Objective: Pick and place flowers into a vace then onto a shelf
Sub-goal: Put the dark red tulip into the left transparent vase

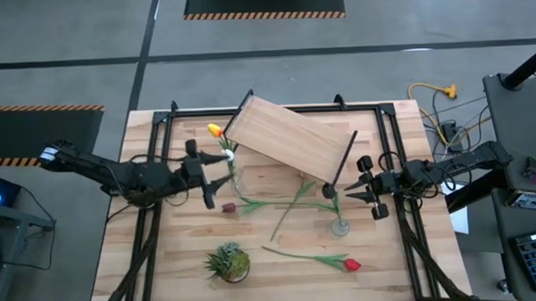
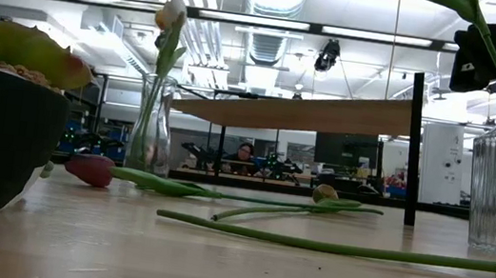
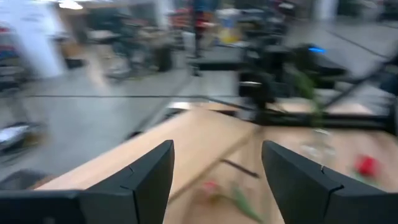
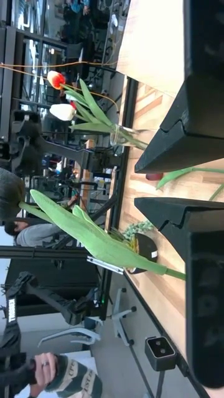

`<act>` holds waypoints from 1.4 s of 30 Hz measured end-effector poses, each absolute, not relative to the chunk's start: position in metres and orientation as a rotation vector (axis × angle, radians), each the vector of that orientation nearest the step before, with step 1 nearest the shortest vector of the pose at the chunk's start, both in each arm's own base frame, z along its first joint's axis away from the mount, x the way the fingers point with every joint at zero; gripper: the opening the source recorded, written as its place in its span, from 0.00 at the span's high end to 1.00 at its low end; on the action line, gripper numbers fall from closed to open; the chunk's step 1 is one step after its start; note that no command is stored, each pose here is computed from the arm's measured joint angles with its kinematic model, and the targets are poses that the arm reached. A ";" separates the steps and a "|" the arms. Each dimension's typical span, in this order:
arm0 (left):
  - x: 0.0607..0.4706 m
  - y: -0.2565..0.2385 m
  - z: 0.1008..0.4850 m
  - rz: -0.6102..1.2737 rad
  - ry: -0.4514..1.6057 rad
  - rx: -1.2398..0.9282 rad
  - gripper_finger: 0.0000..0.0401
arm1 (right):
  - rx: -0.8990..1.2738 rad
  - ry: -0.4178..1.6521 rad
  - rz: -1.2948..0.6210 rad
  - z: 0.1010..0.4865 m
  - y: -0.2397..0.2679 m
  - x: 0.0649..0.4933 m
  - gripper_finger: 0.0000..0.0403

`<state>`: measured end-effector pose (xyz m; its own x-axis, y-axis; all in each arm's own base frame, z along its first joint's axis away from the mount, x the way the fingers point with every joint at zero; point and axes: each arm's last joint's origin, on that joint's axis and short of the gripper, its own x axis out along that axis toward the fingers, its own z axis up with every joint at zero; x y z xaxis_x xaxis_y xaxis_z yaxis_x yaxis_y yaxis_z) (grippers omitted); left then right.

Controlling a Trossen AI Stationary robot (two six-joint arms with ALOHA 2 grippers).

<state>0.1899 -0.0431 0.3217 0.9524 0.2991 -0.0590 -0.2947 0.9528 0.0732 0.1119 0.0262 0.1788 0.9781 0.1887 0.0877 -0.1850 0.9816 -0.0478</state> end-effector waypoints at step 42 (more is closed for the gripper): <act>0.337 -0.088 0.278 0.095 0.766 0.709 0.44 | -0.040 -0.090 0.189 0.179 0.026 0.112 0.84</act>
<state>0.3374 -0.0882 0.2779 0.7282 0.3261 -0.6028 0.1696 0.7665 0.6195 0.1120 0.0263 0.1786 0.9782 0.1894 0.0854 -0.1859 0.9814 -0.0481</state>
